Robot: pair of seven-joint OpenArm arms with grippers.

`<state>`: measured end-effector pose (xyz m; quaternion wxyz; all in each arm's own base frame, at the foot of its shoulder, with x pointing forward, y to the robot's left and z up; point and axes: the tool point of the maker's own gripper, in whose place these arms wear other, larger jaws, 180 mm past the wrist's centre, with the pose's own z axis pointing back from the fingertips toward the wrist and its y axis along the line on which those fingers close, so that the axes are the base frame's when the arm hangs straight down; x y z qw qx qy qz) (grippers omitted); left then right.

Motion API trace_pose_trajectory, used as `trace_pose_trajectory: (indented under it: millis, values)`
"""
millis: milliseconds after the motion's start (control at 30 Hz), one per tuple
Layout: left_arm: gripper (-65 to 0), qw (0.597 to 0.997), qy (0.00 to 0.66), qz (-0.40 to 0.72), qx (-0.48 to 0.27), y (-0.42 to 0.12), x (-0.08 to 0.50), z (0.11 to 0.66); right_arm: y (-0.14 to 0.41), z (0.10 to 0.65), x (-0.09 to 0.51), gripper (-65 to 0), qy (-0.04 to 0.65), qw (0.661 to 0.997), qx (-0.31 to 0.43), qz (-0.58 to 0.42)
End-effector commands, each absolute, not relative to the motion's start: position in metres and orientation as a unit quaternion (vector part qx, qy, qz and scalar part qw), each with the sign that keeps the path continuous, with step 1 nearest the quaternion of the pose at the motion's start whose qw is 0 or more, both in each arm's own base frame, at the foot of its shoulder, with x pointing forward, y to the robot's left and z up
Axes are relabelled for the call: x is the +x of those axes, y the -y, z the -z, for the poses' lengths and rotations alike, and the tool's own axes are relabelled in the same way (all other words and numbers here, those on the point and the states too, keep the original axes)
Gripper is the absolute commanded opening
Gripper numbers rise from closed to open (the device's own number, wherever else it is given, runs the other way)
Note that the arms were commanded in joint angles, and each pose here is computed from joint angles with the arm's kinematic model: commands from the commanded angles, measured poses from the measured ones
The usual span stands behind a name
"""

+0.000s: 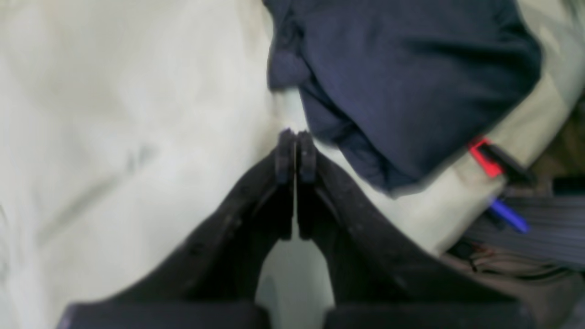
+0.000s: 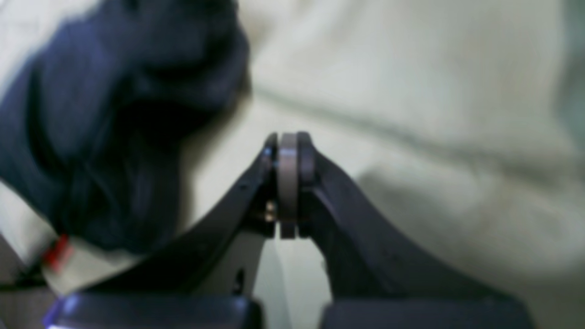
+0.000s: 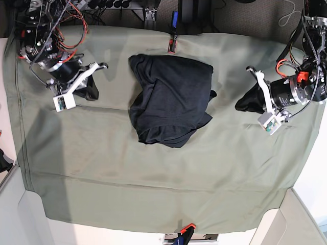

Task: Fold the T-shirt properly

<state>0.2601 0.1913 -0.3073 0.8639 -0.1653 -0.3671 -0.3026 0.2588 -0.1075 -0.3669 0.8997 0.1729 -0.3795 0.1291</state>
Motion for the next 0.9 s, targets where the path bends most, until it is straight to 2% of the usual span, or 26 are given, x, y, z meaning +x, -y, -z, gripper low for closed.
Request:
trace_pose_trajectory:
  millis: [0, 200, 367, 500, 700, 800, 867]
  values:
    - [-63.9, 0.862, 0.372, 0.305, -0.158, -0.198, 0.254, 0.300, 0.111, 0.356, 0.255, -65.0, 0.395, 0.892, 0.173, -0.136]
    - [-63.9, 0.907, 0.285, 0.267, -0.159, -0.220, 0.168, 0.331, 0.129, 0.364, 0.185, -65.0, 0.342, 0.915, 0.167, -0.136]
    - [-63.9, 0.946, 0.146, 0.226, -0.181, -0.219, 0.061, 0.380, 0.144, 0.383, 0.116, -65.0, 0.260, 0.943, 0.171, -0.115]
    - [-63.9, 0.966, 0.035, 0.192, -0.168, -0.231, -0.020, 0.423, 0.148, 0.408, 0.056, -65.0, 0.177, 0.962, 0.182, -0.100]
    - [-63.9, 0.976, -0.121, 0.146, -0.108, -0.261, -0.105, 0.504, 0.177, 0.477, -0.018, -65.0, 0.043, 0.984, 0.175, -0.021]
    - [-63.9, 0.960, -0.211, 0.143, -0.112, -0.257, -0.138, 0.532, 0.193, 0.516, -0.051, -65.0, -0.037, 0.987, 0.158, 0.015]
    - [-63.9, 0.949, -0.247, 0.160, -0.116, -0.253, -0.146, 0.547, 0.201, 0.536, -0.076, -65.0, -0.105, 0.983, 0.144, 0.037]
